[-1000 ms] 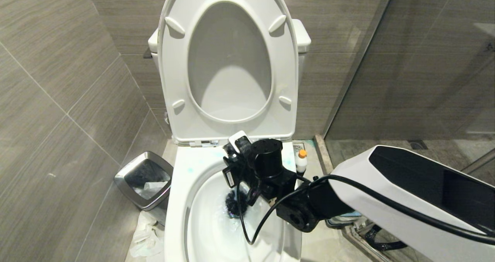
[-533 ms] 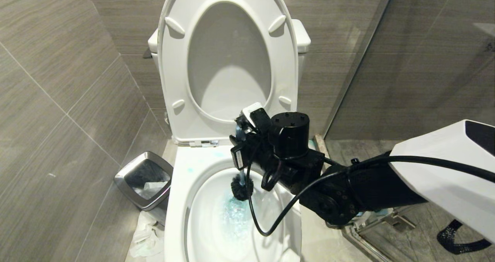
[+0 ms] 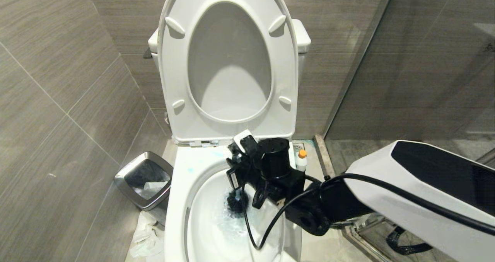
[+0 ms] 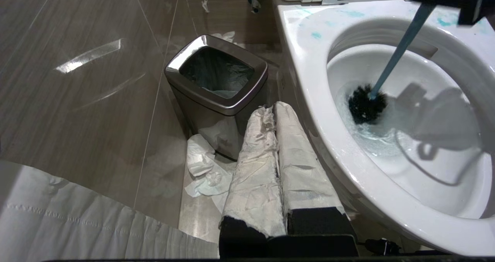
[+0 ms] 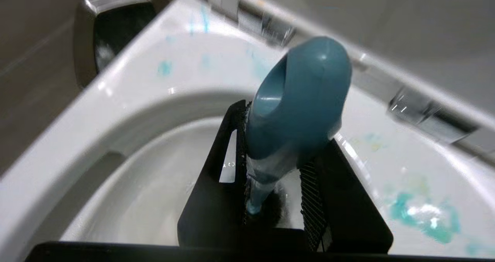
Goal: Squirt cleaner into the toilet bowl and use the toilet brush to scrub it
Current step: Scrub the toilet bowl
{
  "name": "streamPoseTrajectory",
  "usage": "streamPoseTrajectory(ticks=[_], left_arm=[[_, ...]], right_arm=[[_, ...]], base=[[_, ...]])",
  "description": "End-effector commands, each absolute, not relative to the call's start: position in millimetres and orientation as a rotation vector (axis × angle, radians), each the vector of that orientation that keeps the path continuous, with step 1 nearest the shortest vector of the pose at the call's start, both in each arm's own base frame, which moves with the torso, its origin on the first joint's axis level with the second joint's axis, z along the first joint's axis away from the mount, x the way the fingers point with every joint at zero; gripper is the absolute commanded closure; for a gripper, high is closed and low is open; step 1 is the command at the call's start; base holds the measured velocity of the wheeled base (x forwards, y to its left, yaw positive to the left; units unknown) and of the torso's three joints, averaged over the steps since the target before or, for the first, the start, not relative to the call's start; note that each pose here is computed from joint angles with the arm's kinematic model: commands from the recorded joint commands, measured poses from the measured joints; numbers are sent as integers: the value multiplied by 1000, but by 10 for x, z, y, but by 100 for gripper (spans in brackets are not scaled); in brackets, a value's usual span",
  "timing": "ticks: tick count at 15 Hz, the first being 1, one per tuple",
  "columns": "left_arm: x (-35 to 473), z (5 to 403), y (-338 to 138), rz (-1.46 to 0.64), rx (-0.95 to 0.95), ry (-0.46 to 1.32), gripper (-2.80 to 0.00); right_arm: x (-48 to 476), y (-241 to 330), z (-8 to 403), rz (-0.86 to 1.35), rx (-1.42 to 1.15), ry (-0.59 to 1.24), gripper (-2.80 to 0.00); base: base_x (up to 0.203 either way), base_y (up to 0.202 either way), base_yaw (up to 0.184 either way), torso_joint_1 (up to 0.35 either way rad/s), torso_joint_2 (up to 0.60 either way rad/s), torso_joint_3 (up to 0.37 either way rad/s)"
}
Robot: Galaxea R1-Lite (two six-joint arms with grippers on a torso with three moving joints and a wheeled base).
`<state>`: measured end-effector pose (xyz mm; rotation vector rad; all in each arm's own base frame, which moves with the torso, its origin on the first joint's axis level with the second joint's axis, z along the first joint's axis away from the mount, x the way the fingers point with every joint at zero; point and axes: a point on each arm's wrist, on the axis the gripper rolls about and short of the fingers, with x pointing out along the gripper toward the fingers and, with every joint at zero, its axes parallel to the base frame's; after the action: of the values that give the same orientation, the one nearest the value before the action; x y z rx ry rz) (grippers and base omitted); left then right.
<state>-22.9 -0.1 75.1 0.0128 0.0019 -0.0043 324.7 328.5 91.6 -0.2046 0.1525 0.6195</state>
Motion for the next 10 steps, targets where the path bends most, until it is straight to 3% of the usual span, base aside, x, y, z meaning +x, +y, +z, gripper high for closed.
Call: streamPoseTrajectory(ticks=[1, 5, 10], left_arm=[[-227, 747, -1, -5, 12, 5, 0], [-227, 747, -1, -5, 12, 5, 0], [-227, 747, -1, -5, 12, 5, 0]], right_arm=[[3323, 3353, 468, 610, -250, 227, 0], [3280, 3318, 647, 604, -262, 193, 0], [2900, 3064, 1646, 623, -145, 39, 0]], base=[[0, 0, 0, 0, 0, 0], [0, 0, 0, 0, 0, 0], [0, 0, 0, 0, 0, 0]])
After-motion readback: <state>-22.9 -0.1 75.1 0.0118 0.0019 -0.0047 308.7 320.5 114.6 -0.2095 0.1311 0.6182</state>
